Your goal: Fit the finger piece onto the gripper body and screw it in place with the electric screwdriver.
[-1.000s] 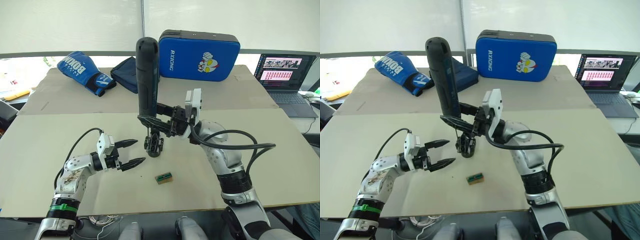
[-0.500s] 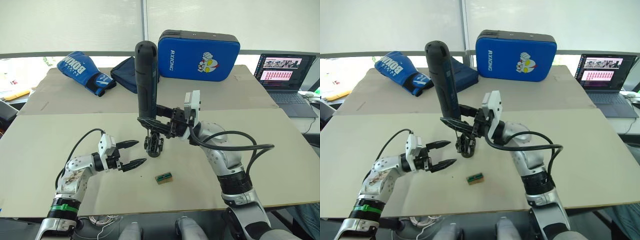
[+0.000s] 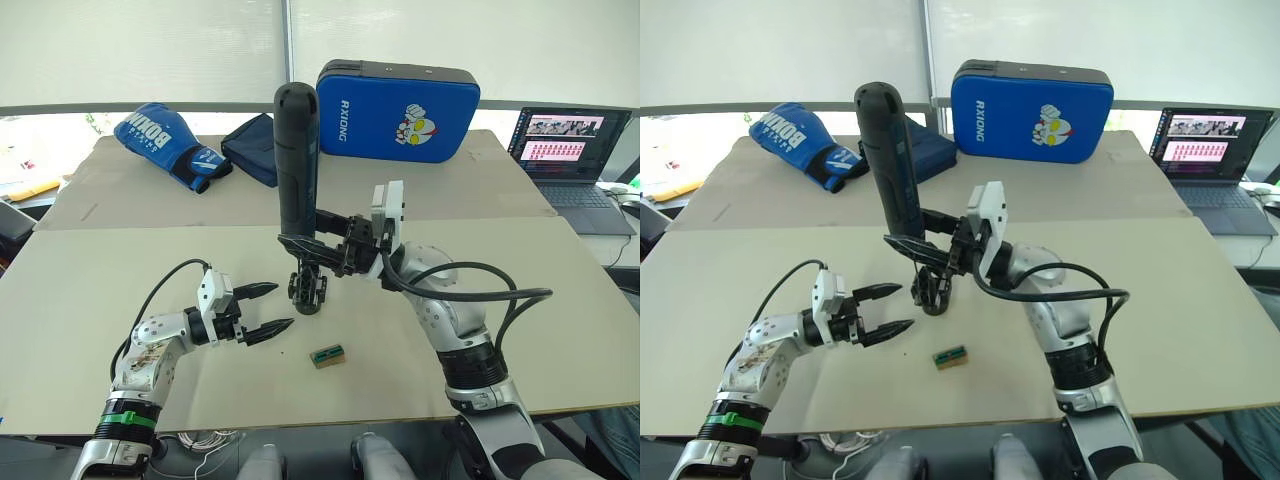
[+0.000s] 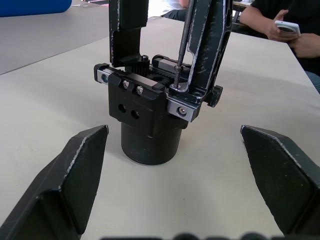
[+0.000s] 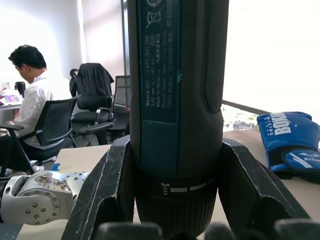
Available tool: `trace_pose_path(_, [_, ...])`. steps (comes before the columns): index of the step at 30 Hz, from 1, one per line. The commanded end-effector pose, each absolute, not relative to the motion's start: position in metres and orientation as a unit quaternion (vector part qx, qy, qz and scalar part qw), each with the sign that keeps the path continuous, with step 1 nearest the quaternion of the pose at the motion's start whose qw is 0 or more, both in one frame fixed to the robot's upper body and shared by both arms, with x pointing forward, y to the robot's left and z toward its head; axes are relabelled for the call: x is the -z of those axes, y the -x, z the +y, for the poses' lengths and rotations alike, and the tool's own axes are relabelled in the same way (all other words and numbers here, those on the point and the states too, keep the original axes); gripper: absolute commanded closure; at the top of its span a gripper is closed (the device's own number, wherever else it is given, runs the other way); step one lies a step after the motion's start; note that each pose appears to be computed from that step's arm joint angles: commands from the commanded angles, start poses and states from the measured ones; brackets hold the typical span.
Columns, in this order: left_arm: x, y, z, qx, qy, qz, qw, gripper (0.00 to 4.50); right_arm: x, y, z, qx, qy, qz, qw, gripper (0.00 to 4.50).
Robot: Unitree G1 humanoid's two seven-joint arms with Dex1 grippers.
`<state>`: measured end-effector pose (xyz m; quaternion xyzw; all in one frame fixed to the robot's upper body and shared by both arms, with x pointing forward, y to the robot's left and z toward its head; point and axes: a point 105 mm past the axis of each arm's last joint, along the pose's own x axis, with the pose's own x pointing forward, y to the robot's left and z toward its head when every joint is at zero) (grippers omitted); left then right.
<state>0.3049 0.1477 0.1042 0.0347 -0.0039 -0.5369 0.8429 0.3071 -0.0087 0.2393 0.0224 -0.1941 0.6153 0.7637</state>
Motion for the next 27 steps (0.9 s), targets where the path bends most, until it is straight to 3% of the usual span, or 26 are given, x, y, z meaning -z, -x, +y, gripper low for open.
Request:
trace_pose_path(1, [-0.114,-0.304,0.143,0.543,-0.043,-0.024,0.838,0.00,-0.261,-0.296,-0.014,-0.618,-0.024,-0.247,0.746,2.59])
trace_pose_path(27, [-0.114,-0.314,0.124,0.544,-0.049,-0.033,0.837,0.00,-0.257,-0.297,-0.014,-0.621,-0.020,-0.236,0.747,2.59])
